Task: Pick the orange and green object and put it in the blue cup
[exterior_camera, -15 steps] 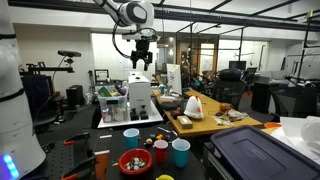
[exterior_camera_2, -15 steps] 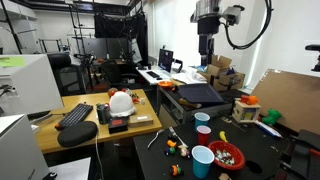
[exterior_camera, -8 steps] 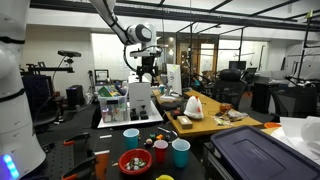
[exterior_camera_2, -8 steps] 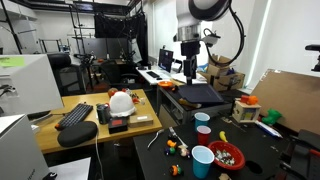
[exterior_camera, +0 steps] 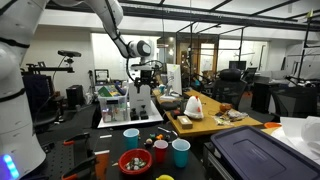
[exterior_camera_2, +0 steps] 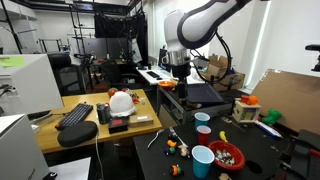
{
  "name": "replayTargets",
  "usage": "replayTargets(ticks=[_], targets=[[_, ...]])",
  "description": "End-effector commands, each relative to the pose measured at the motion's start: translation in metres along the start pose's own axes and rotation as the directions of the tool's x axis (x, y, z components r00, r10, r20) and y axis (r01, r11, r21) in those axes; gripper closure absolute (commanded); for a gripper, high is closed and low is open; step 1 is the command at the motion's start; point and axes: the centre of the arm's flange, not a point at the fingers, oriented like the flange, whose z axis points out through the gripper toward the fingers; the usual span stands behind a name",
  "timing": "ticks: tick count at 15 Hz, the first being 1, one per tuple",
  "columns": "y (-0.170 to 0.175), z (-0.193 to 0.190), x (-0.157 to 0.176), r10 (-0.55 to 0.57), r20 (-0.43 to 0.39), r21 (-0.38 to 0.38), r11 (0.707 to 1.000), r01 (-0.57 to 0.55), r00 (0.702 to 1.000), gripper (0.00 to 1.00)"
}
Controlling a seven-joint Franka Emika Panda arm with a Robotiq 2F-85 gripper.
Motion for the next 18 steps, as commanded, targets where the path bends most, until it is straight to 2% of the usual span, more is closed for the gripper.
replayTargets(ticks=[1,6,14,18], targets=[[-0.008,0.02,0.017,-0.09,-0.02,0.034,0.995,0.091,0.996,0.0],[-0.015,0.072,0.044,-0.146,-0.028,0.131,0.98,0.148,0.989,0.0],[0.017,0.156,0.096,-0.067,-0.029,0.194,0.978,0.071,0.997,0.0],[0.014,0.207,0.11,-0.062,0.002,0.239,0.969,0.06,0.998,0.0]])
